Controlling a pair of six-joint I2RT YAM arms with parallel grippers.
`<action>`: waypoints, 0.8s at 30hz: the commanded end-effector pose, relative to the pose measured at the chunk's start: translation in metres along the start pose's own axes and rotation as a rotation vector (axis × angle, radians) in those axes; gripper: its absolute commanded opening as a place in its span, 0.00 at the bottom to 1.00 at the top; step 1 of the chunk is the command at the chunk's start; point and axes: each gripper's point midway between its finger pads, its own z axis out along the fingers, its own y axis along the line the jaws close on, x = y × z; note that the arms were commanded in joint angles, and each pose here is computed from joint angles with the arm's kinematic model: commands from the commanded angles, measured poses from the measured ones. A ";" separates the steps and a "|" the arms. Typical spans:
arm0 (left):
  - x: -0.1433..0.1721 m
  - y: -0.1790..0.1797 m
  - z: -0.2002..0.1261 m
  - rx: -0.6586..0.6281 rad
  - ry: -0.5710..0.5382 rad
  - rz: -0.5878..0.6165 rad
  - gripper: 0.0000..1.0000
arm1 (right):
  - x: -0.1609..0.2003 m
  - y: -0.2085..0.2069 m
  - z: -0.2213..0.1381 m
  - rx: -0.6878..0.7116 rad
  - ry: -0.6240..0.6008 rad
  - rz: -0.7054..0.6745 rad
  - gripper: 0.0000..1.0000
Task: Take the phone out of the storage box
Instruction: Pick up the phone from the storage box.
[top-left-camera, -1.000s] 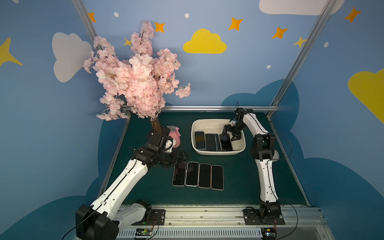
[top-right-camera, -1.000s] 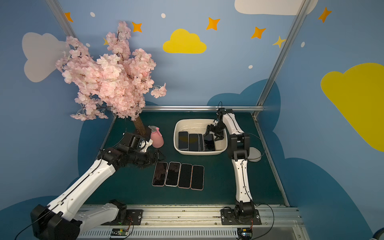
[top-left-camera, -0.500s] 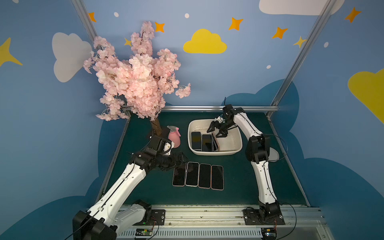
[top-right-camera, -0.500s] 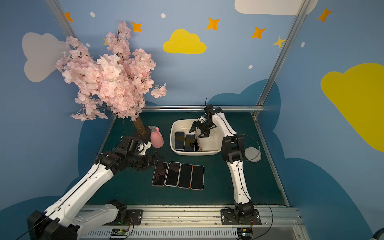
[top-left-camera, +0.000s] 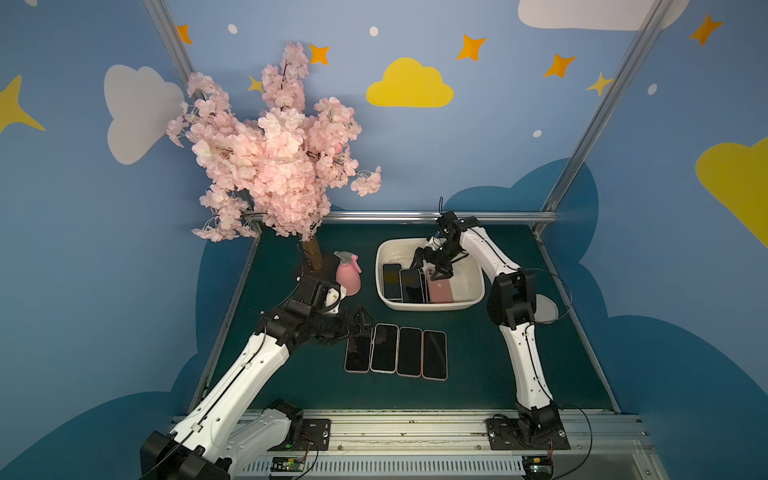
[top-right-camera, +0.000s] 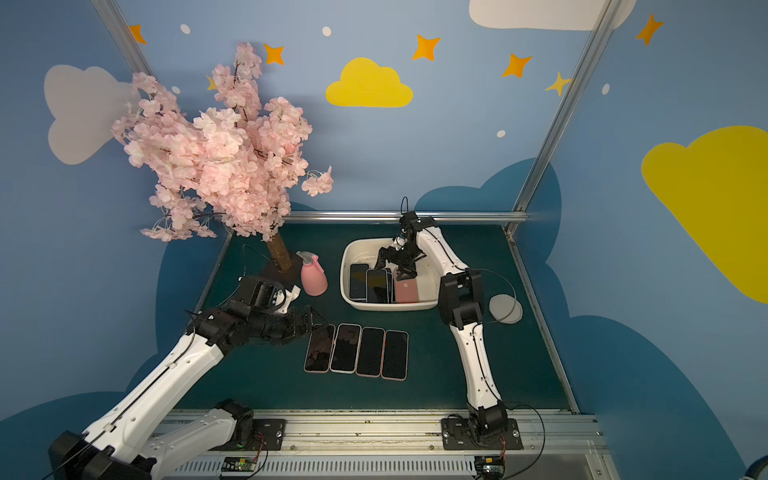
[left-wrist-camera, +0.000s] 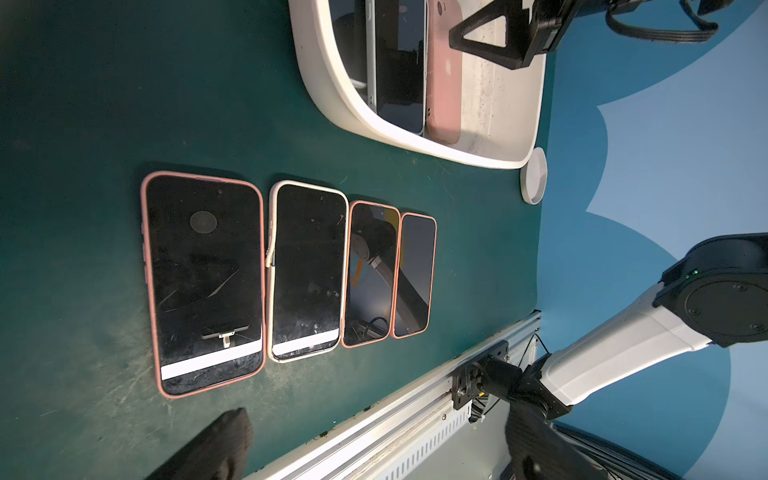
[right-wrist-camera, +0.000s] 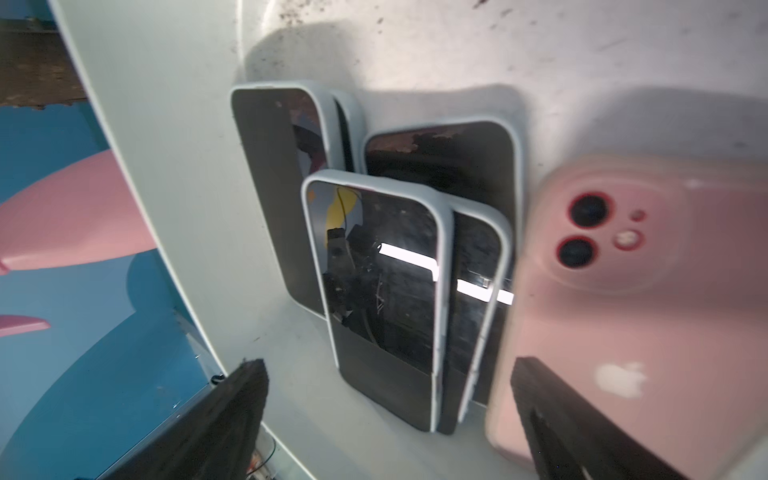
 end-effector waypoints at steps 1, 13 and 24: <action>0.005 0.005 -0.002 -0.003 -0.003 -0.006 1.00 | 0.003 -0.023 -0.031 0.152 -0.047 0.011 0.99; 0.010 0.007 -0.004 -0.007 0.004 -0.001 1.00 | 0.018 -0.066 0.011 0.301 0.131 -0.024 0.99; 0.010 0.007 -0.006 -0.007 0.005 0.002 1.00 | 0.032 -0.095 0.027 0.389 0.233 -0.055 0.99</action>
